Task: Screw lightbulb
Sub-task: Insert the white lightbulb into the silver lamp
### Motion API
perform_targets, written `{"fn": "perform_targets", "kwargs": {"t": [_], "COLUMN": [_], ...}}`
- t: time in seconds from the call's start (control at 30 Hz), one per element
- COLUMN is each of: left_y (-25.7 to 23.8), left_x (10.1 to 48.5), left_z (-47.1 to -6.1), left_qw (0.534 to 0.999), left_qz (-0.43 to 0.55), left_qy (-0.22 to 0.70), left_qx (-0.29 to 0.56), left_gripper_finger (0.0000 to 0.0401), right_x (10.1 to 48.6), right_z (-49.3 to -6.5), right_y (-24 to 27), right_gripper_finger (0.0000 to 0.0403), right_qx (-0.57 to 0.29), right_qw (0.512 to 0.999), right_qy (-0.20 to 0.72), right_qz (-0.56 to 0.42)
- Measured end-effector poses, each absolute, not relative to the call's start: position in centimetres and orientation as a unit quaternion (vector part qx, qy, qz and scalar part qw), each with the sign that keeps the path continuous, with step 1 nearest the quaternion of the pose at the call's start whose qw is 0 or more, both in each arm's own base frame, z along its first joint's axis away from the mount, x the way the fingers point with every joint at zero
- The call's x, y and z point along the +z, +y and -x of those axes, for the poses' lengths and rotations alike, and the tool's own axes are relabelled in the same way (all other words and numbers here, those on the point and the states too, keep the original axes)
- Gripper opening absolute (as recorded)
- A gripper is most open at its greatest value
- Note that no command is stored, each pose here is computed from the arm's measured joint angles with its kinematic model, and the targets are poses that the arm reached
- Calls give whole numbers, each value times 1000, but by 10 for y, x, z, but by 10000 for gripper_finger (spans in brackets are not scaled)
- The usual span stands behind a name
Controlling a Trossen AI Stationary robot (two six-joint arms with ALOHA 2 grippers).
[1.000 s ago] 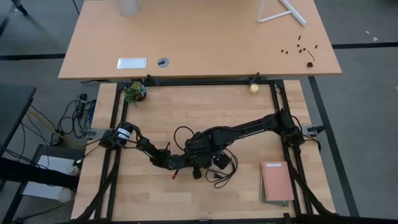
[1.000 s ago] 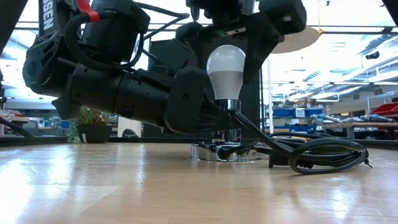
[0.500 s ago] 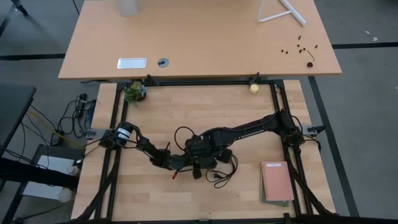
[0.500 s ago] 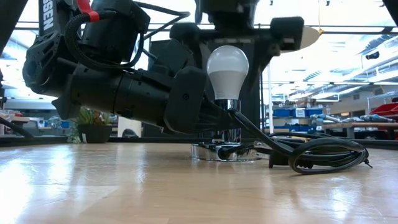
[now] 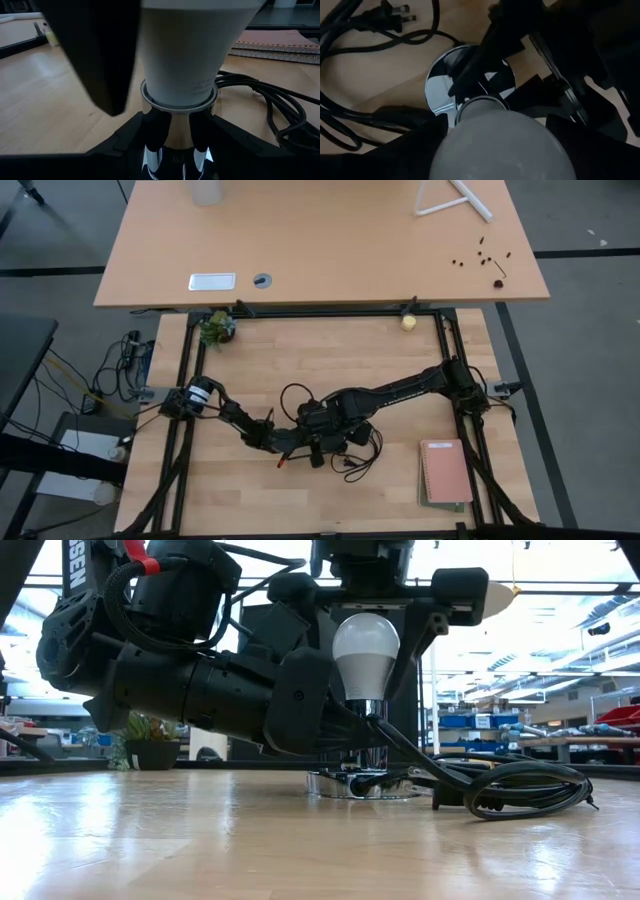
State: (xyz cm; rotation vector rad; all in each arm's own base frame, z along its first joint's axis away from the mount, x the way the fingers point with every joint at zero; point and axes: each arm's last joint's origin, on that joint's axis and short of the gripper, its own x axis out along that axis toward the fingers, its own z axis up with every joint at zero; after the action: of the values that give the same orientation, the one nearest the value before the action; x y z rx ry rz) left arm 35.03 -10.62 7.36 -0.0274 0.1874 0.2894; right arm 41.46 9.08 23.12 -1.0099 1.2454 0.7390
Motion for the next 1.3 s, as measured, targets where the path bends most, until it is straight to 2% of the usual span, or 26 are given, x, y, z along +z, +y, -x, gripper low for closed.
{"fn": "perform_targets", "kwargs": {"t": [0.37, 0.5, 0.67, 0.8, 0.97, 1.1, 1.3], "left_y": [-106, -106, -106, -106, -106, -106, -106], "left_x": [74, 73, 73, 73, 73, 73, 73], "left_z": [-350, -350, -350, -350, -350, -350, -350], "left_qw": [985, 985, 985, 985, 985, 985, 985], "left_qz": [13, 13, 13, 13, 14, 14, 12], "left_qy": [93, 94, 94, 94, 93, 93, 94], "left_qx": [144, 144, 144, 144, 144, 144, 143], "left_gripper_finger": [185, 185, 185, 185, 185, 185, 185], "right_x": [231, 231, 231, 231, 231, 231, 231], "right_z": [-413, -413, -413, -414, -414, -414, -415], "right_y": [91, 91, 89, 89, 89, 89, 89], "right_gripper_finger": [257, 257, 276, 270, 262, 272, 275], "right_qx": [326, 309, 257, 208, 137, 68, -36], "right_qw": [632, 645, 681, 709, 741, 761, 771], "right_qy": [550, 560, 587, 604, 623, 633, 636], "right_qz": [438, 417, 354, 298, 211, 125, -7]}}
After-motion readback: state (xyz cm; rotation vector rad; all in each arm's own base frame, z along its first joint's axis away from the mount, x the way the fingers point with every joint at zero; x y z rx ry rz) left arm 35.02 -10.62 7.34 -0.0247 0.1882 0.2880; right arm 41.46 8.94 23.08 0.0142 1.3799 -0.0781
